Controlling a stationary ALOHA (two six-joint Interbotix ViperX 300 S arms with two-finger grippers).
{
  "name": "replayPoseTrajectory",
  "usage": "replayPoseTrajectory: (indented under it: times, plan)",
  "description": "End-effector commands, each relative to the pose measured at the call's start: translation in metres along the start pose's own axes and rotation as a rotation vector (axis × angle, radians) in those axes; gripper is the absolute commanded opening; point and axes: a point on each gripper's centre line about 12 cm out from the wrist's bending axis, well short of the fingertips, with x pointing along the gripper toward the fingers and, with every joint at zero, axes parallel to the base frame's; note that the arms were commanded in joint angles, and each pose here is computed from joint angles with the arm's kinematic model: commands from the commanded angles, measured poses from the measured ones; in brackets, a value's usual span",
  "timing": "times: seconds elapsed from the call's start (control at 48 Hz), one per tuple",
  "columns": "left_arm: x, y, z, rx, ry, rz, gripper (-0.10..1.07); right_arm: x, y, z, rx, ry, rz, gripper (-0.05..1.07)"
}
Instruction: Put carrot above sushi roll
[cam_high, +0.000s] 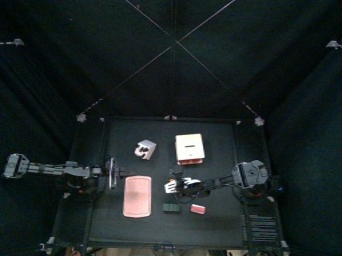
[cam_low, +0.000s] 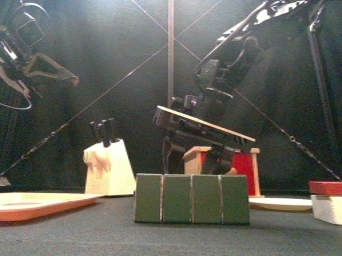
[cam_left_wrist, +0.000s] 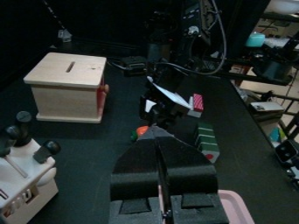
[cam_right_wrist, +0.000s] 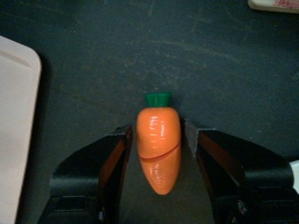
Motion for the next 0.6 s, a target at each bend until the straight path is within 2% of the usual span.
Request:
replayPoseTrajectory:
  times: [0.0, 0.396, 0.583]
  plan:
    - [0.002, -0.001, 0.006, -0.002, -0.017, -0.002, -0.02, -0.014, 0.010, 0.011, 0.021, -0.015, 0.044, 0.86]
    - [0.001, -0.001, 0.005, -0.002, -0.015, -0.002, -0.02, -0.022, 0.008, 0.015, 0.023, -0.035, 0.019, 0.86]
    - [0.001, -0.001, 0.005, -0.002, -0.015, -0.002, -0.02, -0.028, 0.010, 0.018, 0.023, -0.043, 0.032, 0.86]
